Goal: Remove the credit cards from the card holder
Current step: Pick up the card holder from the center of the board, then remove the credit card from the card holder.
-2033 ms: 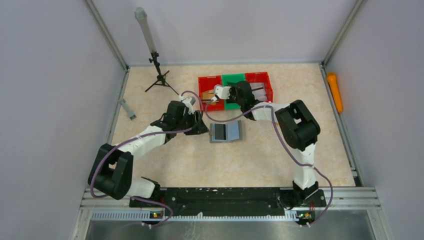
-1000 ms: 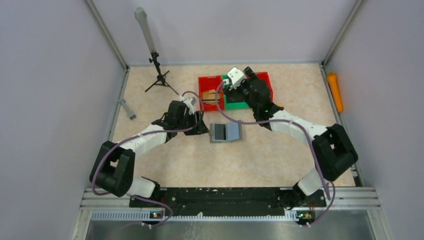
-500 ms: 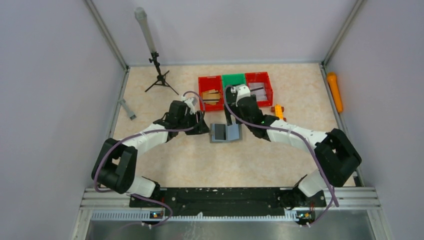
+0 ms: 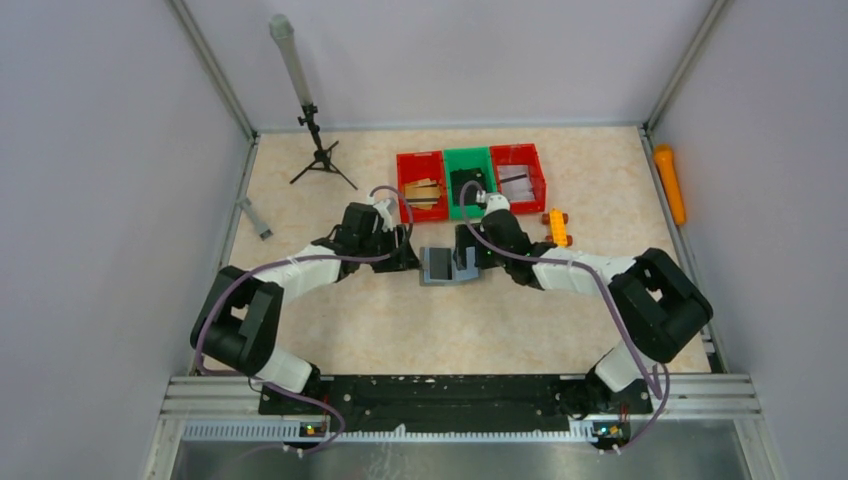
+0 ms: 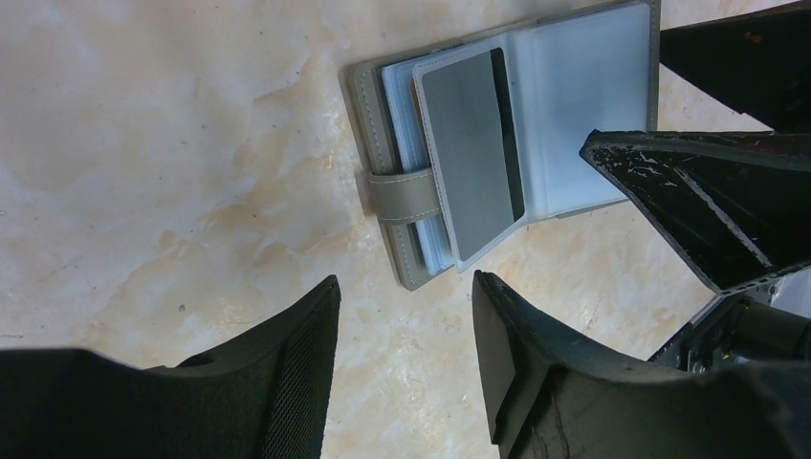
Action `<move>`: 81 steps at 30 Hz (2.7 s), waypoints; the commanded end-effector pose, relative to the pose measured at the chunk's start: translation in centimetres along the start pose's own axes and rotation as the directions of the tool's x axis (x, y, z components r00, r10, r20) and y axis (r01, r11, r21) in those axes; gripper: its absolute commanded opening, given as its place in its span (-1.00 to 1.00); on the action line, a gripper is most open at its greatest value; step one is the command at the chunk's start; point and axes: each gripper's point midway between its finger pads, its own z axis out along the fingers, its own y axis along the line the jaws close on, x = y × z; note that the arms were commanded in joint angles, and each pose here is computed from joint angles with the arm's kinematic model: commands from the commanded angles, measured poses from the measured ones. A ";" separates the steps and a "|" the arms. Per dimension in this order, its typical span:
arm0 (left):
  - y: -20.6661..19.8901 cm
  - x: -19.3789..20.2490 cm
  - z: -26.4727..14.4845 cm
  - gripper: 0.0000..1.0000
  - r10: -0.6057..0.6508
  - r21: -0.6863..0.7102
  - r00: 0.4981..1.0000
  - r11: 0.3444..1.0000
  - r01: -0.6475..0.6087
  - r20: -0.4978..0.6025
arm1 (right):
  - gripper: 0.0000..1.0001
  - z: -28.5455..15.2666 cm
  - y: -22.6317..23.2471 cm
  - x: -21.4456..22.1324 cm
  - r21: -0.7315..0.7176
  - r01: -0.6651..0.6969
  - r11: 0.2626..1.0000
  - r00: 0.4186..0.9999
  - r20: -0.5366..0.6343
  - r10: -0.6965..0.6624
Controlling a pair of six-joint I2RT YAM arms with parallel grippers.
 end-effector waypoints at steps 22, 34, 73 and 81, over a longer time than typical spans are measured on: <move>-3.4 -2.8 -1.7 0.20 0.087 0.133 0.987 0.986 -0.105 0.133 | -0.34 0.2 3.0 0.6 -0.404 -0.343 0.848 0.938 -0.091 0.336; -2.1 -5.6 -6.5 0.97 -0.016 0.094 0.922 0.995 -0.023 0.387 | -1.00 -4.9 4.5 -3.5 -0.571 -0.186 0.800 0.939 0.137 0.316; -11.1 -3.0 -9.2 -0.36 0.060 0.585 0.940 0.769 -0.258 0.335 | -0.63 -13.6 8.2 -6.9 -0.805 0.041 0.591 0.884 0.305 0.355; -9.9 -3.3 -7.8 -0.76 0.049 0.538 0.954 0.817 -0.209 0.296 | -0.23 -10.9 5.6 -6.8 -0.667 -0.026 0.745 0.886 0.330 0.326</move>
